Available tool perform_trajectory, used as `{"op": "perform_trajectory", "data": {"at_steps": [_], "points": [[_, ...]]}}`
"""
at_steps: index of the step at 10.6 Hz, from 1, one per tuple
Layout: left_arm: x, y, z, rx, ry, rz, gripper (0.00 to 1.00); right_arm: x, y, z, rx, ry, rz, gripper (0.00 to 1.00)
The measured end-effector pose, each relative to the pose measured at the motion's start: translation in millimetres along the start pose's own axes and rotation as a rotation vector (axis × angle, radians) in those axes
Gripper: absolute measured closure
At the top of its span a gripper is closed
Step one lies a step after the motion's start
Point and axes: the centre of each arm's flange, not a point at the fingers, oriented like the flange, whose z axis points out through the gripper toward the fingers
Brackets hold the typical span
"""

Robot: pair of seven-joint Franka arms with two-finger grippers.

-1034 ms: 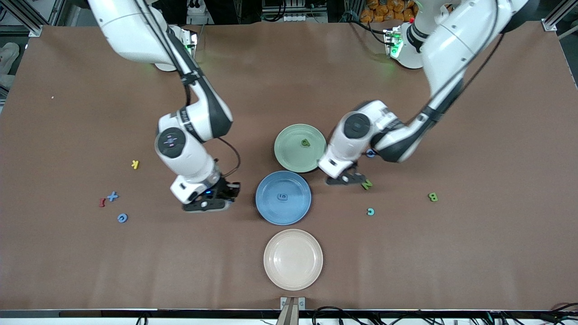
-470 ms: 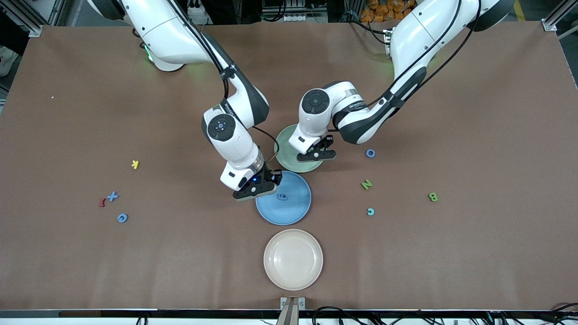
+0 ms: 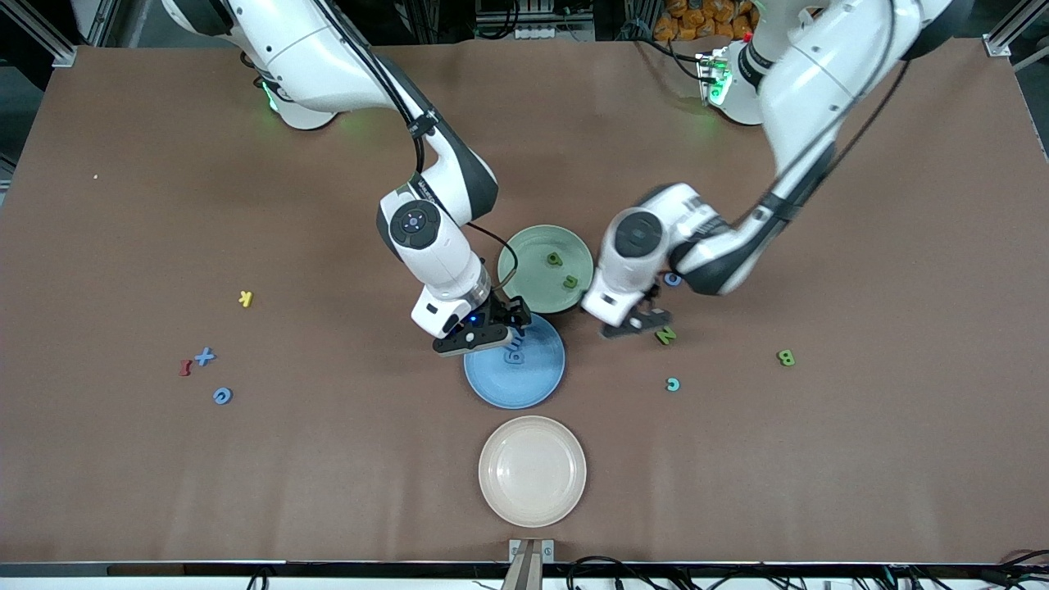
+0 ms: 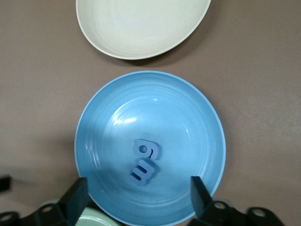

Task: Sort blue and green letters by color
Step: 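Put blue m on the blue plate while the left gripper places green u, then grasp the green N with the left gripper while the right gripper withdraws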

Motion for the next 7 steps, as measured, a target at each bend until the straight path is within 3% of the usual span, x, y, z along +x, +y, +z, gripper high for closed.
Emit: {"op": "perform_trajectory", "data": {"at_steps": [1,3,5,7], "points": [[23.5,-25.3,1.1,-0.001,-0.003,-0.026,0.0,2.0,4.9,0.6,-0.007,-0.002,-0.003,0.0],[44.5,-51.3,3.0,0.0,-0.008,-0.077,0.0,10.9,22.7,-0.3,-0.019,-0.002,-0.005,0.0],[40.7,-52.4,7.6,0.007,-0.016,-0.164,0.0,21.9,48.2,-1.5,-0.034,-0.006,0.019,0.0],[39.4,-57.0,14.2,-0.003,-0.016,-0.205,0.0,31.2,84.2,-3.3,-0.067,-0.062,0.016,0.0]]}}
